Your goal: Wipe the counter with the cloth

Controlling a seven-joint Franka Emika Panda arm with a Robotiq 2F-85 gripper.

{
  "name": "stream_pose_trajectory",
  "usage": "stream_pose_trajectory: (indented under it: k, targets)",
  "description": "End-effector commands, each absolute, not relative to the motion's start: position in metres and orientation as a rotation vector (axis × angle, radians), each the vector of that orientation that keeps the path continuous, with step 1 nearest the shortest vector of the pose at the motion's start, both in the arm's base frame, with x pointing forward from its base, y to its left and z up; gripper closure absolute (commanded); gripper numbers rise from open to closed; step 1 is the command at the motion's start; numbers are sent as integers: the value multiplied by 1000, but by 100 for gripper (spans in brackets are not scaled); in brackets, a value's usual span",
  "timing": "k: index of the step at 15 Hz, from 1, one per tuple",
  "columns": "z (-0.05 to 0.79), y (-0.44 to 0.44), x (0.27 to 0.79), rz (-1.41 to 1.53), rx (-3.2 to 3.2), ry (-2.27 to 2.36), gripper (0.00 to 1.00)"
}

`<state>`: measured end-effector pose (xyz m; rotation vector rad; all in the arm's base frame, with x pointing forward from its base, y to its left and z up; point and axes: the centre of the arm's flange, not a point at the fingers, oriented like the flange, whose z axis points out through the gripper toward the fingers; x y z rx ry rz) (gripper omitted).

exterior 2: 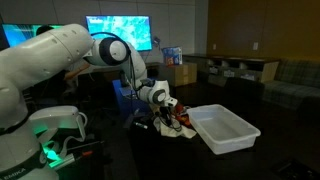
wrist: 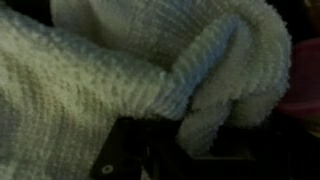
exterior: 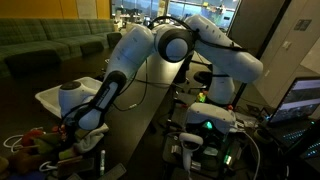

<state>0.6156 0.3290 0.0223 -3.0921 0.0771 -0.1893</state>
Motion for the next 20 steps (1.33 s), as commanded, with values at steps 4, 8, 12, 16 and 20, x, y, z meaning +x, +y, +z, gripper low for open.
stream_pose_trajectory:
  k: [4,8,12,16,20]
  targets:
    - [62,293,619,-295,-3166,-53,100]
    - [107,269,609,-254,-3159,-169,100]
    - [174,246,597,-217,-3129,-301,100]
    - [237,215,608,-277,-3150,-310,99]
    - [297,172,652,-377,-3151,-278,99]
